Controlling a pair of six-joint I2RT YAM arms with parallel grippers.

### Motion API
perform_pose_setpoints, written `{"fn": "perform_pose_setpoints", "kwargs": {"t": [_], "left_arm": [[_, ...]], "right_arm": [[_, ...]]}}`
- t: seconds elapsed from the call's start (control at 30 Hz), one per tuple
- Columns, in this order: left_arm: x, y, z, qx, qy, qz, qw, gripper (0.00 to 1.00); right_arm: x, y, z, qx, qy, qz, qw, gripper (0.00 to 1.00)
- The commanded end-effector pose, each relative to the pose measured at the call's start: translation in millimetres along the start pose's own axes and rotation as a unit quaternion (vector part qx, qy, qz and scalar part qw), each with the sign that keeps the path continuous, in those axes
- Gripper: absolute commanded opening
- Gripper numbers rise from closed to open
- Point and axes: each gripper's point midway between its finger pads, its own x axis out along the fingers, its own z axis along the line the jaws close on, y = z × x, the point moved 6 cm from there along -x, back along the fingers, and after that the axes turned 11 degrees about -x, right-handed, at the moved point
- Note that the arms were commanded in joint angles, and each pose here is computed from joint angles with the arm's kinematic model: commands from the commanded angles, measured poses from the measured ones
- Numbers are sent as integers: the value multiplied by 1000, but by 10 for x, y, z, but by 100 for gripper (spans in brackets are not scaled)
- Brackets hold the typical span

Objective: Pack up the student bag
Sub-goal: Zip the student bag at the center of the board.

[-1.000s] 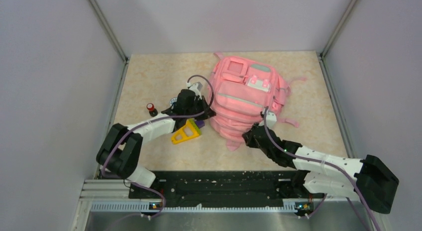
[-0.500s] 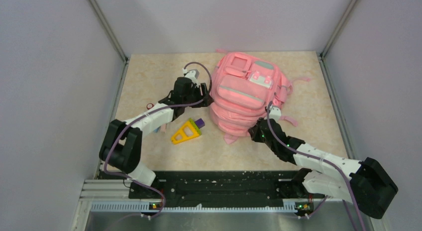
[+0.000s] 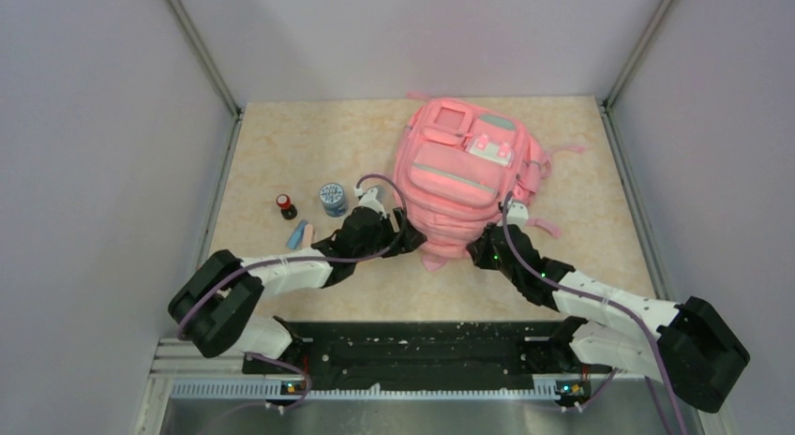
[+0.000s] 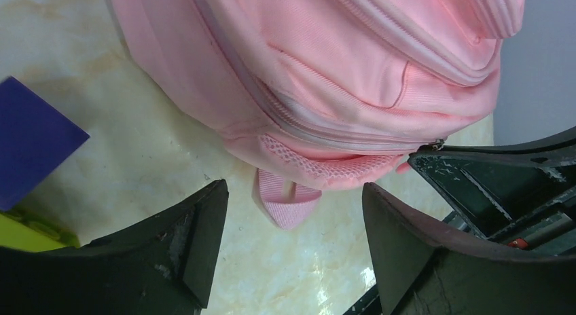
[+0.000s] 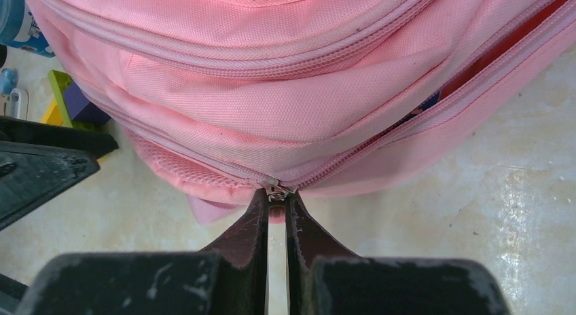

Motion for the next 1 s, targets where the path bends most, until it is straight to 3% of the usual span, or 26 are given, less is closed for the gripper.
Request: {"fn": "perform_pose_setpoints", "kwargs": {"t": [0.0, 0.37, 0.43, 0.6, 0.67, 0.97], "left_arm": [[134, 22, -148, -73, 59, -24, 995, 77], [529, 245, -98, -86, 54, 16, 995, 76], [560, 297, -88, -81, 48, 21, 995, 64], [458, 240, -57, -66, 36, -4, 997, 12], [375, 149, -46, -53, 18, -32, 998, 0], [-96, -285, -56, -28, -20, -106, 994, 0]], "right_arm": [[-18, 37, -15, 0, -6, 8, 1000, 0], [-64, -1, -37, -1, -1, 0, 1000, 0], [-64, -1, -46, -1, 2, -2, 1000, 0], [-67, 17, -232, -8, 81, 6, 997, 0], [-78, -21, -303, -16, 112, -2, 994, 0], [-39, -197, -584, -13, 178, -24, 984, 0]]}}
